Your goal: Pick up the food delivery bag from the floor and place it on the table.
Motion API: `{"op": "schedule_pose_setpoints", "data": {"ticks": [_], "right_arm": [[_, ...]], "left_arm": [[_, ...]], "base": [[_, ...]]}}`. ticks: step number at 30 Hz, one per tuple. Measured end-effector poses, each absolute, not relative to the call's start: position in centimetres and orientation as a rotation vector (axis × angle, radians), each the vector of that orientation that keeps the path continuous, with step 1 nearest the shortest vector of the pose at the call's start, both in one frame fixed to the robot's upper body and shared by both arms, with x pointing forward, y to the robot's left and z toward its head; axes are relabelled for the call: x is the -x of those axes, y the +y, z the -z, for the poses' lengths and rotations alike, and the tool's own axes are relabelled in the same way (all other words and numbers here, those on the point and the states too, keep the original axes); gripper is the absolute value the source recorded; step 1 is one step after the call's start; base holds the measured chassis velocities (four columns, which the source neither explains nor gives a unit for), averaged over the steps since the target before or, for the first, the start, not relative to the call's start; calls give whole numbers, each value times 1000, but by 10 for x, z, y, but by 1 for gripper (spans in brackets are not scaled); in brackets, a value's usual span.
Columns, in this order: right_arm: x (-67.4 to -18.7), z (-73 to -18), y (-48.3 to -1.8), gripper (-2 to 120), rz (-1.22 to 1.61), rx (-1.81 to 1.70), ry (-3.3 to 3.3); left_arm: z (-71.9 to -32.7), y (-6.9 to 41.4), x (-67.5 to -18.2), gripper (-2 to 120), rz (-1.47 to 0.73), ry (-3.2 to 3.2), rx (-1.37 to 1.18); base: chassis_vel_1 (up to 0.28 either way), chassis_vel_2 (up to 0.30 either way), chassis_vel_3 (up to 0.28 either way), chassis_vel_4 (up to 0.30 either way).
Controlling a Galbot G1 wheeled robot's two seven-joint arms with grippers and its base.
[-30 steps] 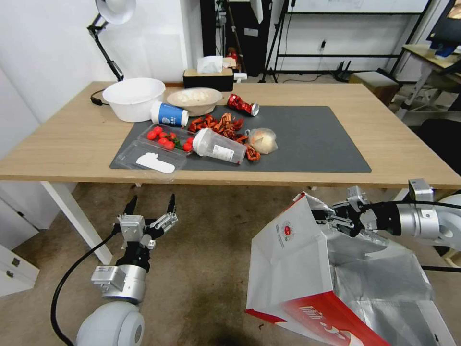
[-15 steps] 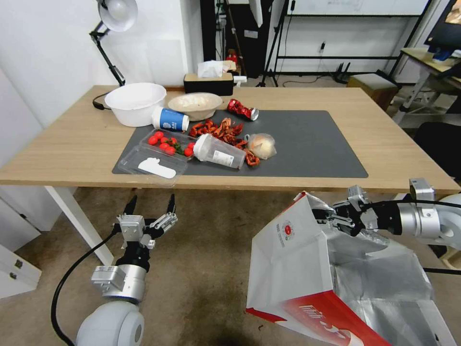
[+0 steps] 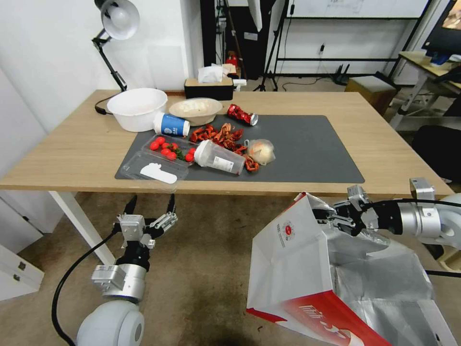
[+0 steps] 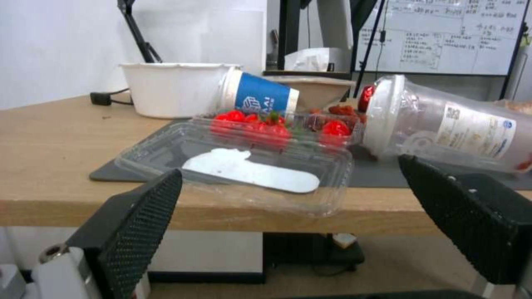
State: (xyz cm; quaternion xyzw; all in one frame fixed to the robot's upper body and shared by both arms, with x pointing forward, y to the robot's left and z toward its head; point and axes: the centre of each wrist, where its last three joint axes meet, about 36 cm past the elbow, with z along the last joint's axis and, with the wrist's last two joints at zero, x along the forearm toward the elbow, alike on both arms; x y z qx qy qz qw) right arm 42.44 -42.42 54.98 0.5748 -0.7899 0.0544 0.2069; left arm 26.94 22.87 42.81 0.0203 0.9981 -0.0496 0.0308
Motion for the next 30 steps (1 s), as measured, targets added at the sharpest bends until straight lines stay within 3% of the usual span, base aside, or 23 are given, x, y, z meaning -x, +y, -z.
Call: {"op": "schedule_pose_setpoints", "data": {"ticks": [30], "right_arm": [[-422,-545,-422,0,-141,-1603,-2198]], "left_arm": [[-428,226,-268,98,162,3080,-63]], "base": [[0,0,0,0]]}}
